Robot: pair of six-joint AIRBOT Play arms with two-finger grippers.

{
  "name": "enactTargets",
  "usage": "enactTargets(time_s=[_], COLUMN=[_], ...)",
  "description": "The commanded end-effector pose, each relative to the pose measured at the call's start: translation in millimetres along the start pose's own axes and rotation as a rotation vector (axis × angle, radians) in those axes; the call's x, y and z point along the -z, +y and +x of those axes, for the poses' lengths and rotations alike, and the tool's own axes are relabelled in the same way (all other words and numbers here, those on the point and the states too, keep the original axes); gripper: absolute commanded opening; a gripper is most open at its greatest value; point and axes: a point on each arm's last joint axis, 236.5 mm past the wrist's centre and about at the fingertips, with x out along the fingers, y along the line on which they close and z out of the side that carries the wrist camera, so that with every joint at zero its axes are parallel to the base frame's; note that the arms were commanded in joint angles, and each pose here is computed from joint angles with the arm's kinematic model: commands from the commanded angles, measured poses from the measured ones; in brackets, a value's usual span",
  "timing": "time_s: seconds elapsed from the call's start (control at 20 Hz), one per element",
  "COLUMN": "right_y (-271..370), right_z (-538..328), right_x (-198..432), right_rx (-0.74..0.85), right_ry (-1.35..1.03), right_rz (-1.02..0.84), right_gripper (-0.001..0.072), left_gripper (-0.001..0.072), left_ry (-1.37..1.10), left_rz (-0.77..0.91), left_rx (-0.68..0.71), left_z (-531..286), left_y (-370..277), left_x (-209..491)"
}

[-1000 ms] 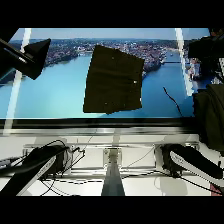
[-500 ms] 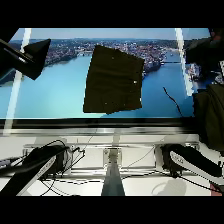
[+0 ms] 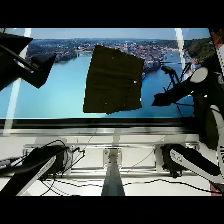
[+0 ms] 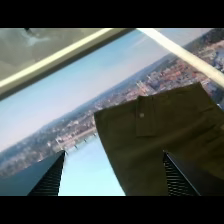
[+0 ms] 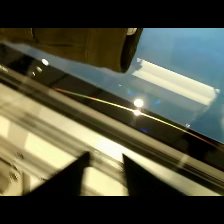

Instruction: Fold the clothes and pants, and hang the long-sleeved shirts on hangers.

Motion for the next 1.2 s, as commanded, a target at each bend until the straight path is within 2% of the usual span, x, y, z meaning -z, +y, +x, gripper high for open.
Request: enactTargets(time_s=[0.0, 0.05, 0.1, 0.3, 0.35, 0.4, 0.45, 0.6, 0.75, 0.85, 1.0, 1.05, 1.1, 1.15], right_y=[-18, -22, -26, -30, -27, -23, -18, -15, -16, -17, -13, -12, -9, -6], right_z=[38, 42, 46, 72, 79, 85, 89, 98, 95, 92, 101, 104, 106, 106], right_x=[-15, -18, -21, -21, -23, -25, -27, -34, -49, -59, -40, -33, -28, -26], right_rx=[-0.023, -0.016, -0.011, -0.061, -0.089, -0.124, -0.155, -0.199, -0.201, -0.203, -0.226, -0.237, -0.252, -0.270], right_ry=[-0.133, -0.148, -0.153, -0.085, -0.075, -0.068, -0.064, -0.055, -0.067, -0.075, 0.026, 0.058, 0.081, 0.091], right_rz=[0.233, 0.258, 0.276, 0.365, 0.377, 0.375, 0.373, 0.358, 0.339, 0.328, 0.293, 0.260, 0.238, 0.223], right_gripper=[0.0494, 0.0494, 0.0494, 0.0494, 0.0493, 0.0494, 0.0494, 0.0494, 0.0494, 0.0493, 0.0486, 0.0443, 0.0417, 0.0394], left_gripper=[0.0441, 0.0353, 0.0312, 0.0312, 0.0264, 0.0100, 0.0010, 0.0011, 0.0011, 0.0011, 0.0025, 0.0146, 0.0315, 0.0427], left_ry=[0.092, 0.141, 0.198, 0.435, 0.488, 0.532, 0.565, 0.663, 0.836, 0.954, 0.847, 0.820, 0.825, 0.849], left_rz=[-0.170, -0.185, -0.199, -0.214, -0.217, -0.215, -0.199, -0.170, -0.353, -0.525, -0.815, -0.872, -0.916, -0.945], left_rx=[0.022, 0.033, 0.045, 0.098, 0.110, 0.114, 0.084, -0.082, -0.156, -0.042, 0.236, 0.293, 0.313, 0.319], left_z=[11, 17, 25, 63, 71, 80, 89, 106, 95, 85, 101, 102, 101, 98], left_y=[-6, -8, -11, -24, -26, -27, -18, 41, 88, 80, 45, 36, 29, 21], left_x=[21, 32, 45, 100, 113, 124, 135, 173, 235, 271, 278, 282, 293, 306])
